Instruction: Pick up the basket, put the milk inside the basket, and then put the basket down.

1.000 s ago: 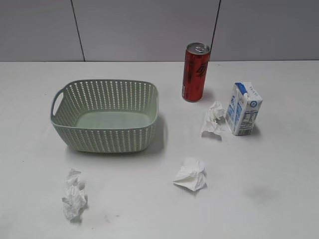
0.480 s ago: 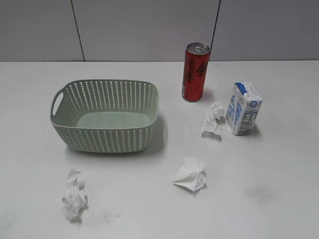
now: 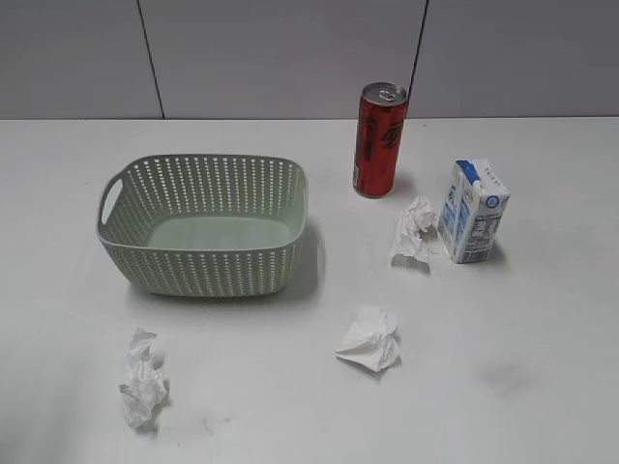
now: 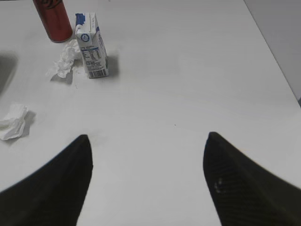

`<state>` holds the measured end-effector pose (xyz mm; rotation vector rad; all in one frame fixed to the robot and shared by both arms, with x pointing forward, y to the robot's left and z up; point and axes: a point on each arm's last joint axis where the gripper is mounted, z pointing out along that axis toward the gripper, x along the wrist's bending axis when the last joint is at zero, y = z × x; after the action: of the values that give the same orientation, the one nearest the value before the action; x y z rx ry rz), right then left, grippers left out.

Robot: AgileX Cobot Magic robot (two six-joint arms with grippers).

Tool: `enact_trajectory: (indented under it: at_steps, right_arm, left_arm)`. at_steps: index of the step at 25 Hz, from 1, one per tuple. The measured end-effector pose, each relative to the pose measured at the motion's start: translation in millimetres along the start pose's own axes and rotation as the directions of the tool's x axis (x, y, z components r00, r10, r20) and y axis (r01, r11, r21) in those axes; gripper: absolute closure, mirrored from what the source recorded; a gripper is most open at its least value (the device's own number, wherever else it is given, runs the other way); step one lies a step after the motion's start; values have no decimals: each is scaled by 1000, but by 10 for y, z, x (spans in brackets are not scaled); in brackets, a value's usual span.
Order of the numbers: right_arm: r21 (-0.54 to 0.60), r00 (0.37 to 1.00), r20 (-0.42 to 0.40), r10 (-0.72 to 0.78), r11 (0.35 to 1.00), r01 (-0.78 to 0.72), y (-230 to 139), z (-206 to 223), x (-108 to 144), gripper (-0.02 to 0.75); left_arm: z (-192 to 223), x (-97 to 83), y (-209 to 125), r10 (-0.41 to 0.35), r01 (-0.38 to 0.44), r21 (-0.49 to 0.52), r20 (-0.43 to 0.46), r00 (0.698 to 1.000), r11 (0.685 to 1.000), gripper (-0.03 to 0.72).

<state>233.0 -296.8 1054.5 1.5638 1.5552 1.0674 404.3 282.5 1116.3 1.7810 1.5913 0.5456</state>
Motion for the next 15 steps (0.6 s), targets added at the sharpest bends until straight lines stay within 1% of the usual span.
enact_trajectory:
  at_steps: [1,4,8,11,15]
  right_arm:
    - [0,1000,0,0,1000,0,0,0,0,186]
    - [0,1000,0,0,1000,0,0,0,0,186]
    - [0,1000,0,0,1000,0,0,0,0,186]
    - [0,1000,0,0,1000,0,0,0,0,186]
    - [0,1000,0,0,1000,0,0,0,0,186]
  left_arm:
    - [54,2,136,1,-1,4,13,1000,1000,64]
    - [358,-9,483,-8,3,74,63,998,997,67]
    - [779,-137,769,28,-48,162,124,992,986,71]
    - [1160,-239,830,50,-87,241,157,986,967,70]
    - [1629,-274,784,44,-99,338,168,985,936,74]
